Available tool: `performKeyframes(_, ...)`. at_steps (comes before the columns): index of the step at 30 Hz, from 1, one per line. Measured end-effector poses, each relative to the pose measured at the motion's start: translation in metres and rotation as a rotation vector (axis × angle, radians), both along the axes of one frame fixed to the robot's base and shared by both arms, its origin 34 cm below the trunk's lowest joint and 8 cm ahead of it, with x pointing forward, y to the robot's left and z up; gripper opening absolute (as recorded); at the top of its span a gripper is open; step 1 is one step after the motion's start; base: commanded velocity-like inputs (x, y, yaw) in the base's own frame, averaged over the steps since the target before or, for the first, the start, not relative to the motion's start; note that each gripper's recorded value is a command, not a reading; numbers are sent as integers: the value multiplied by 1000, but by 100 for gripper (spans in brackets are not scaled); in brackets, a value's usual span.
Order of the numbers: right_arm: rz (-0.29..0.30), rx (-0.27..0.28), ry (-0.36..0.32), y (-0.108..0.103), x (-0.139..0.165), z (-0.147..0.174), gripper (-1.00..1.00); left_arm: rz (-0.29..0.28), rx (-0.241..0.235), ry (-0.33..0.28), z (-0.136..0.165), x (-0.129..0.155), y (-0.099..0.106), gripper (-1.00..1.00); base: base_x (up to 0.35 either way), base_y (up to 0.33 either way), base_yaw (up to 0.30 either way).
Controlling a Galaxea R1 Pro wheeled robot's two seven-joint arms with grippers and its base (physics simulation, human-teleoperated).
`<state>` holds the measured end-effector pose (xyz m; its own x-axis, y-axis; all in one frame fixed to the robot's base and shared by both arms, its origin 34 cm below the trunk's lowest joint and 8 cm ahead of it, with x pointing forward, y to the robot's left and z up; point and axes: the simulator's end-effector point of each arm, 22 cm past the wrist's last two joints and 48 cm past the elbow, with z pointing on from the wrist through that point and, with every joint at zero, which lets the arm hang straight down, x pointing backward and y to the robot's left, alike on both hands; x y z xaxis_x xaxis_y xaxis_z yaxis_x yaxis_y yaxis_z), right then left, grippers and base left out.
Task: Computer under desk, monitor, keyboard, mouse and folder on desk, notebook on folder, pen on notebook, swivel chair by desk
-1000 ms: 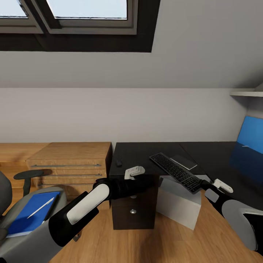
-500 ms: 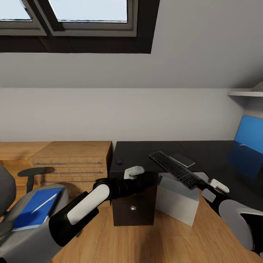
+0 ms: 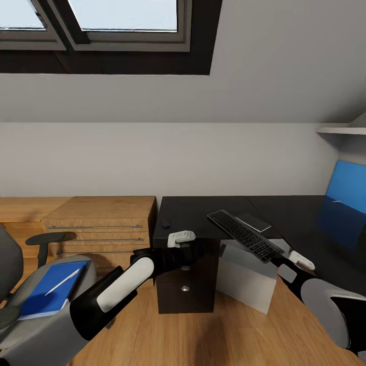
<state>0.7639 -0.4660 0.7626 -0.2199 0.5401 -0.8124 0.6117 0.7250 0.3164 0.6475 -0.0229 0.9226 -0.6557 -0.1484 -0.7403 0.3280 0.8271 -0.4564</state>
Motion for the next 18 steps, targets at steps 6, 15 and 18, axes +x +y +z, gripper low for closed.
performKeyframes(6,1,7,-3,1,0,-1,100,5,4,-2,0,1,2,100,-1,0,0)
performKeyframes(15,31,64,-57,9,8,5,100,13,9,-3,-2,3,6,100,0,0,0)
performKeyframes(18,28,109,-90,10,11,8,100,18,6,-4,-1,4,6,100,0,0,0)
